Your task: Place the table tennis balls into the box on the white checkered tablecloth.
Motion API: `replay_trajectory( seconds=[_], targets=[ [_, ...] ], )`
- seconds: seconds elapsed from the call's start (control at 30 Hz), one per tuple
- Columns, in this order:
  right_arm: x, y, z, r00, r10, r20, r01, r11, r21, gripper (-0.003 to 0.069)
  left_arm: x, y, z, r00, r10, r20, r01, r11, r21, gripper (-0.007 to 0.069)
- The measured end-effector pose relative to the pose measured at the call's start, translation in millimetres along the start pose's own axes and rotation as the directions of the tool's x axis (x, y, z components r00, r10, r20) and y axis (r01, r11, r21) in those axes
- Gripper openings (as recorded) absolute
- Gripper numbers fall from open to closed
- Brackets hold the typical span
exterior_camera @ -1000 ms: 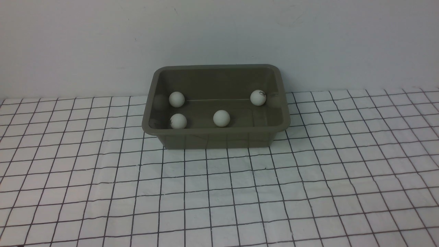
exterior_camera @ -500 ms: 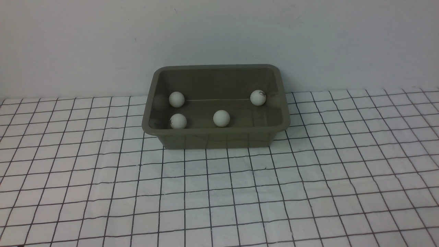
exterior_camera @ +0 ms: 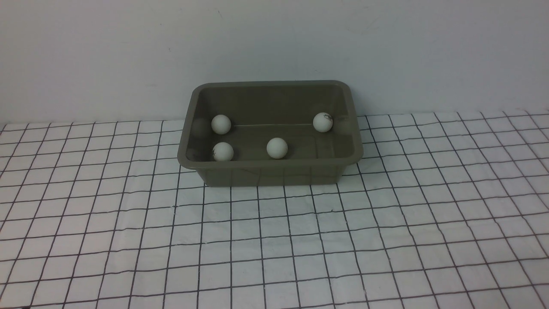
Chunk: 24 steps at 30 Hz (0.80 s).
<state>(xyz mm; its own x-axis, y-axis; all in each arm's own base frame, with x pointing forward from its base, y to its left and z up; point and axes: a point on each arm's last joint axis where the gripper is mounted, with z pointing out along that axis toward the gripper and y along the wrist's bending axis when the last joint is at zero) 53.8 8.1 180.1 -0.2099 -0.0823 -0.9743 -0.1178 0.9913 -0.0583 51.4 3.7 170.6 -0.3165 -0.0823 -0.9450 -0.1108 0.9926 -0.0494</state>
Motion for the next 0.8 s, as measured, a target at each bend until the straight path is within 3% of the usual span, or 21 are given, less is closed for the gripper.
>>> replay_trajectory(
  seconds=[0.13,0.8],
  targets=[
    [0.2,-2.6,0.0,0.998,0.061,0.0,-0.061,0.998,0.029,-0.0016,0.0,0.0,0.0,1.0,0.0,0.0,0.0,1.0,0.0,0.0342],
    [0.3,-4.8,-0.1,0.999,0.052,0.0,-0.052,0.997,0.053,-0.0016,0.0,0.0,0.0,1.0,0.0,0.0,0.0,1.0,0.0,0.0342]
  ],
)
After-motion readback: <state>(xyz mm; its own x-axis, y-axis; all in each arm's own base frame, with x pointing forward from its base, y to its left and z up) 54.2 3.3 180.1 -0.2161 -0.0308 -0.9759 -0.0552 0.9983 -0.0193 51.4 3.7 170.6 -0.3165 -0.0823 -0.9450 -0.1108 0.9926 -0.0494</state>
